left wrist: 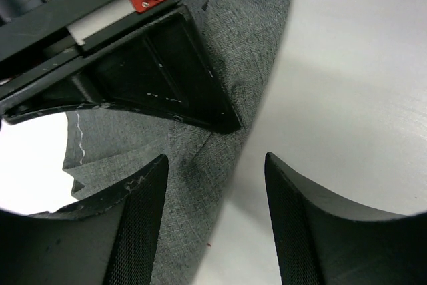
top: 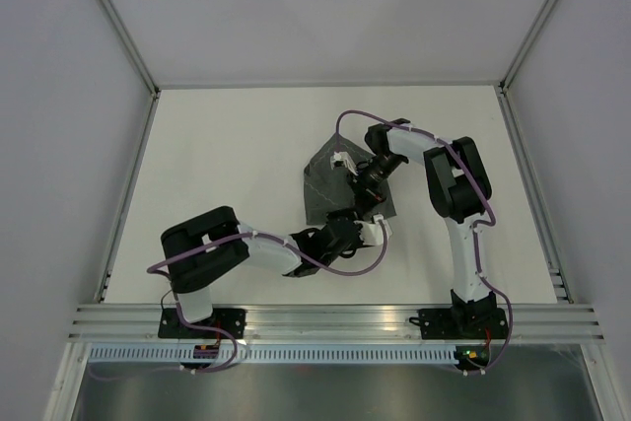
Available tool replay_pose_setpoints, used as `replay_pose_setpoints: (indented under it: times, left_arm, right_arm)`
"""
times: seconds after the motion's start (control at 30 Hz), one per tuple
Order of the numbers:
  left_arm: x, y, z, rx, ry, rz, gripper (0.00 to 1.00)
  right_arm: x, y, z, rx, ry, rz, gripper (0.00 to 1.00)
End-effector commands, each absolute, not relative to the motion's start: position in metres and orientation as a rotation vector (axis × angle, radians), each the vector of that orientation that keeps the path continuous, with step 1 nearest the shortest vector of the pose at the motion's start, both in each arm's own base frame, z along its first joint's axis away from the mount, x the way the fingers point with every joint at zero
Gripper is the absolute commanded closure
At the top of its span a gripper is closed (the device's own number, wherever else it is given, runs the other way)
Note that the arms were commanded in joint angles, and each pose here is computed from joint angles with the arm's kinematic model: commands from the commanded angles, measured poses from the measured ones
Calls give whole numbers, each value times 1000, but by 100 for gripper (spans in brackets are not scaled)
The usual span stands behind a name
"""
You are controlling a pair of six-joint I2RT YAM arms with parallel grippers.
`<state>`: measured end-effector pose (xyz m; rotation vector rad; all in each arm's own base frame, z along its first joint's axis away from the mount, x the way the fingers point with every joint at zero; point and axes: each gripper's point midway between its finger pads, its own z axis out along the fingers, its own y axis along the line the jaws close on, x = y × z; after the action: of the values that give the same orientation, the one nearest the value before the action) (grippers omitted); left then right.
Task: Fold the napkin, place the utensils inside, and roll it up
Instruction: Roll the napkin with the utensil
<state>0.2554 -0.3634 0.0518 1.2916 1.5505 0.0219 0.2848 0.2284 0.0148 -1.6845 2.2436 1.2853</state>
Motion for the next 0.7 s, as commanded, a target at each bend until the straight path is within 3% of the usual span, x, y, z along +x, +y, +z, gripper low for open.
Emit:
replay_pose_setpoints:
  times: [0.0,0.23,0.33,0.67]
  left_arm:
    - [264,-370,50,1365,1510,55,35]
    - [268,-360,31,1427,1587,17,36]
    - [265,-359,20,1484,1607,2,42]
    - [253,-355,-15,1588,1723,-82,43]
  right_arm:
    - [282,199,-30,-1839,2338,1149,83]
    - [282,199,-31,-1840,2347,1159,83]
    - [282,200,-30,-1845,2345,1169,83]
    - [284,200,-30,-1847,2356,1187,83]
